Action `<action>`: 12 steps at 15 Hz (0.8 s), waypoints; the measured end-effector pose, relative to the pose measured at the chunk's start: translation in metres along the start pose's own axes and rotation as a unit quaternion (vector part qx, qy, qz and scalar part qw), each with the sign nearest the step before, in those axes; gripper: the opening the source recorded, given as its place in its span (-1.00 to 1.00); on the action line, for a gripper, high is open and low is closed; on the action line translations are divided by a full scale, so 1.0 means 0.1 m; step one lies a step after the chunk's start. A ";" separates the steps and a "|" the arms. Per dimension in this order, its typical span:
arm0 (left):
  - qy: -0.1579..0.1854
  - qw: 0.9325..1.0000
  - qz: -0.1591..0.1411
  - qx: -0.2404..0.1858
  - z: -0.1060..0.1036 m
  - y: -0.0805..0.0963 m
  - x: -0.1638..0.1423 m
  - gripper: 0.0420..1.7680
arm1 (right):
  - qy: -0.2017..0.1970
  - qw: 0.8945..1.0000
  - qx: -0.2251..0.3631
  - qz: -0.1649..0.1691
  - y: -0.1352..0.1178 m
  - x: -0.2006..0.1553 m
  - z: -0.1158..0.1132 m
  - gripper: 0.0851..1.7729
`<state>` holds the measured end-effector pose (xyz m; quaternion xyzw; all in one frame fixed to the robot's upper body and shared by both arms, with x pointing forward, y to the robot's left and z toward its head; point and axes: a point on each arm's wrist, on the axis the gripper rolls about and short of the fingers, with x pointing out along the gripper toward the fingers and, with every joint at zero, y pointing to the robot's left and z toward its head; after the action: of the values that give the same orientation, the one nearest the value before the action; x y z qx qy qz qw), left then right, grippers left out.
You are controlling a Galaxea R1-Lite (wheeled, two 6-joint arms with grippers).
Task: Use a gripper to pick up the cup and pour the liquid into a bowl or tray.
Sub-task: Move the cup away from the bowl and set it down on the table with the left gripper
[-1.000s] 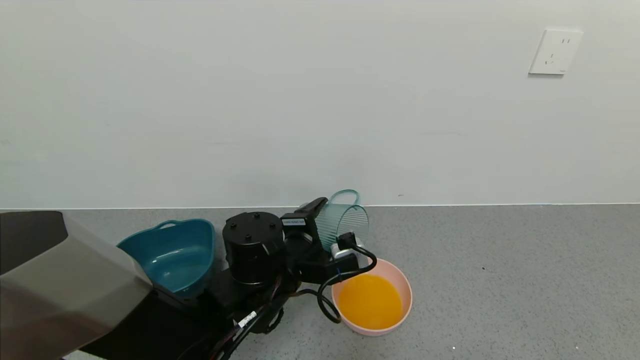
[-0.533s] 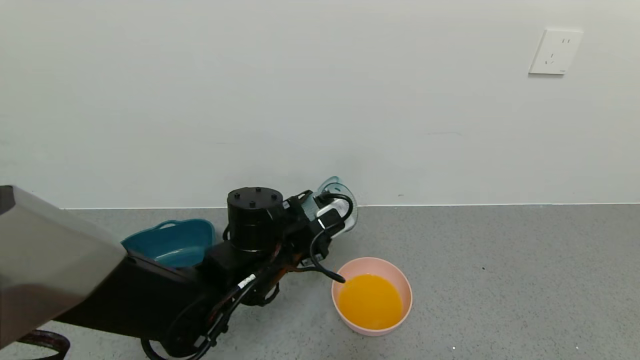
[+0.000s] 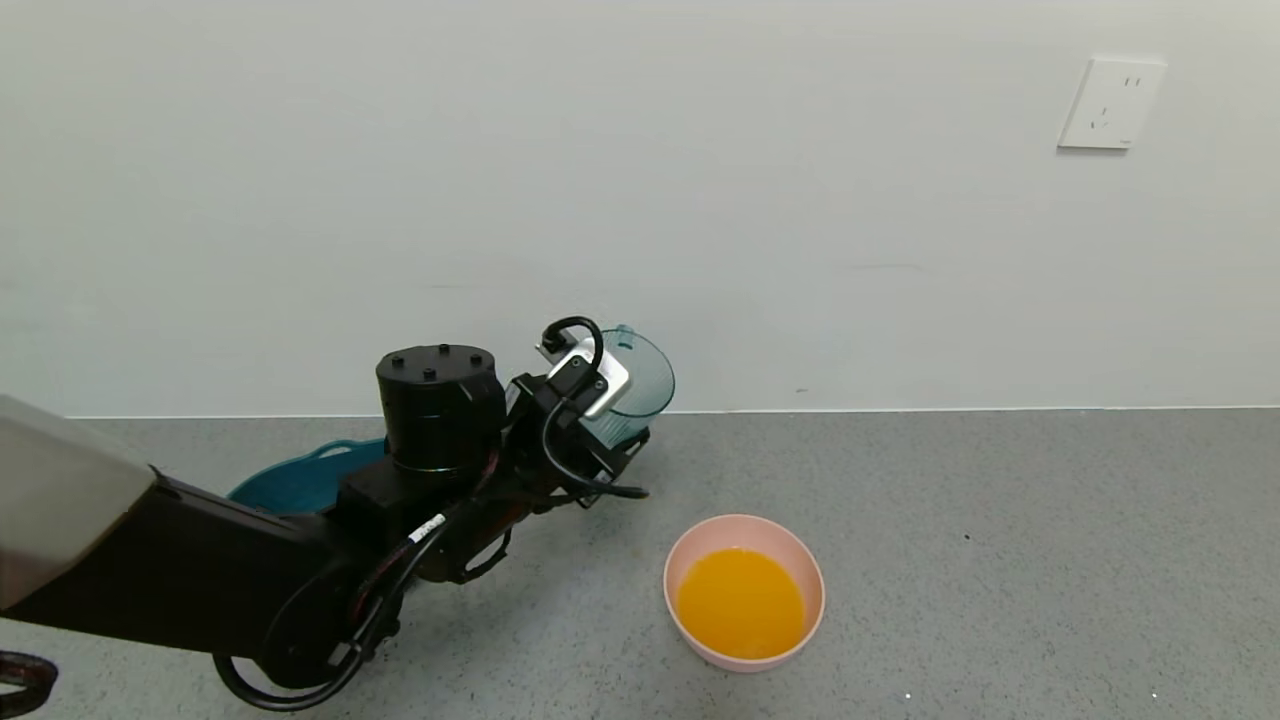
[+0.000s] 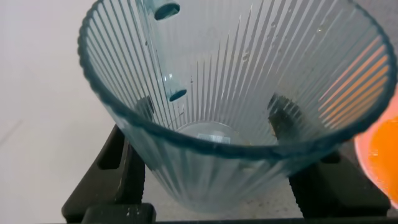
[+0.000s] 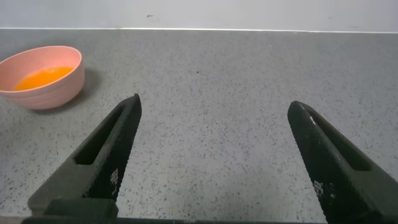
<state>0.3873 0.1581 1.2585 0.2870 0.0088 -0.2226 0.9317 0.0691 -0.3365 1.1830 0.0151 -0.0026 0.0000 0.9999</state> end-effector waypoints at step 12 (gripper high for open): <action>-0.072 0.987 -0.012 -0.141 -0.20 0.19 -0.13 0.44 | 0.000 1.000 0.000 0.000 0.00 0.00 0.00 0.93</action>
<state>0.3854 0.1883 1.2532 0.1364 -0.0232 -0.2502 0.9583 0.0691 -0.3365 1.1830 0.0151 -0.0026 0.0000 0.9999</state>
